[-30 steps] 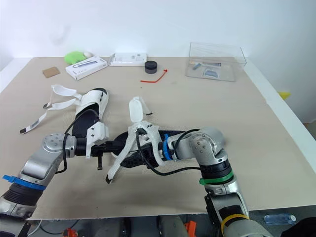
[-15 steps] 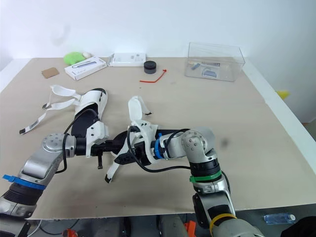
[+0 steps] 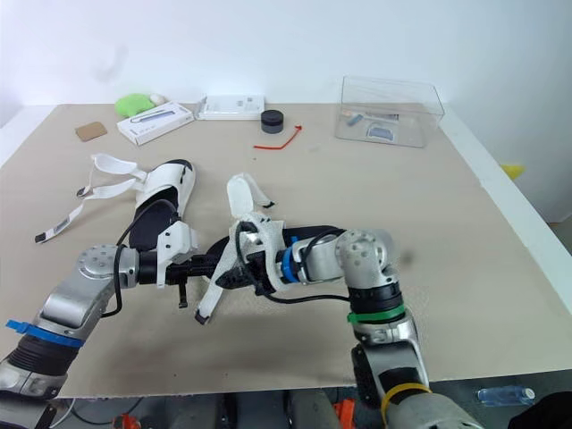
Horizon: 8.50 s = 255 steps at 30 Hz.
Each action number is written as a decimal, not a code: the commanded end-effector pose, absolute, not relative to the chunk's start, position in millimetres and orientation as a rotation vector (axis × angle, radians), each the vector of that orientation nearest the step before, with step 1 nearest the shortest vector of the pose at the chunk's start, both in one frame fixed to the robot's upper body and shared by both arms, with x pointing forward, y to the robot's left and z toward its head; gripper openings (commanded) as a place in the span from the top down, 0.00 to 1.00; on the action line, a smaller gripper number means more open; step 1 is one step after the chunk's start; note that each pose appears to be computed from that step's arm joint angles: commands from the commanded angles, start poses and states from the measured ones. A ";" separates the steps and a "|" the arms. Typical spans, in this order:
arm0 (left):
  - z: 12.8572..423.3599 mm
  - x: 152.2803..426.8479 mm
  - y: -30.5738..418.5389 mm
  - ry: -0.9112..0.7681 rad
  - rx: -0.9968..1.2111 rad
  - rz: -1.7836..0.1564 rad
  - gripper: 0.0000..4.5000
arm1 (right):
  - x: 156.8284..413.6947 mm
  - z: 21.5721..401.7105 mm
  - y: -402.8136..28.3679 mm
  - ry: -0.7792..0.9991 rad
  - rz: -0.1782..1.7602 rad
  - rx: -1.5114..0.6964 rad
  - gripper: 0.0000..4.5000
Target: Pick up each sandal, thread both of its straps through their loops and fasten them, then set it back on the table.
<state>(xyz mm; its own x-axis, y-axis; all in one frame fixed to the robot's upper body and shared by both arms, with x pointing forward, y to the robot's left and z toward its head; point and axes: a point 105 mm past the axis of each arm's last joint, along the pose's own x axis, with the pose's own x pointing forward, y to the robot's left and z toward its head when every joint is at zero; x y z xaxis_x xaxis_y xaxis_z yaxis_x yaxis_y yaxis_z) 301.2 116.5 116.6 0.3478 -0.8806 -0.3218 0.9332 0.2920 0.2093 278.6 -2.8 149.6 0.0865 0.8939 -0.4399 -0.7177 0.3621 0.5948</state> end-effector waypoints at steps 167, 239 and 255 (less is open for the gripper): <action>108.8 295.6 102.0 0.133 0.382 -1.238 1.00 | 311.2 207.1 -54.8 0.817 1.164 0.168 0.99; 101.6 301.3 102.4 0.156 0.410 -1.215 1.00 | 290.8 191.1 -50.7 0.813 0.953 0.215 0.99; 101.3 302.7 102.2 0.157 0.407 -1.212 1.00 | 296.1 186.6 -49.6 0.806 0.923 0.317 0.99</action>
<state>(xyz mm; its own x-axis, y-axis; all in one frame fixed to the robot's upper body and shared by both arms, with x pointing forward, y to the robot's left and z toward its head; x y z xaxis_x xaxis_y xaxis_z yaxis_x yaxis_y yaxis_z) 304.5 100.6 114.1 0.3597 -0.8873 -0.2886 0.9230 0.2930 0.2495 302.5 -53.7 175.9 0.3580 0.7790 -0.5148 -0.5442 0.6221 0.5629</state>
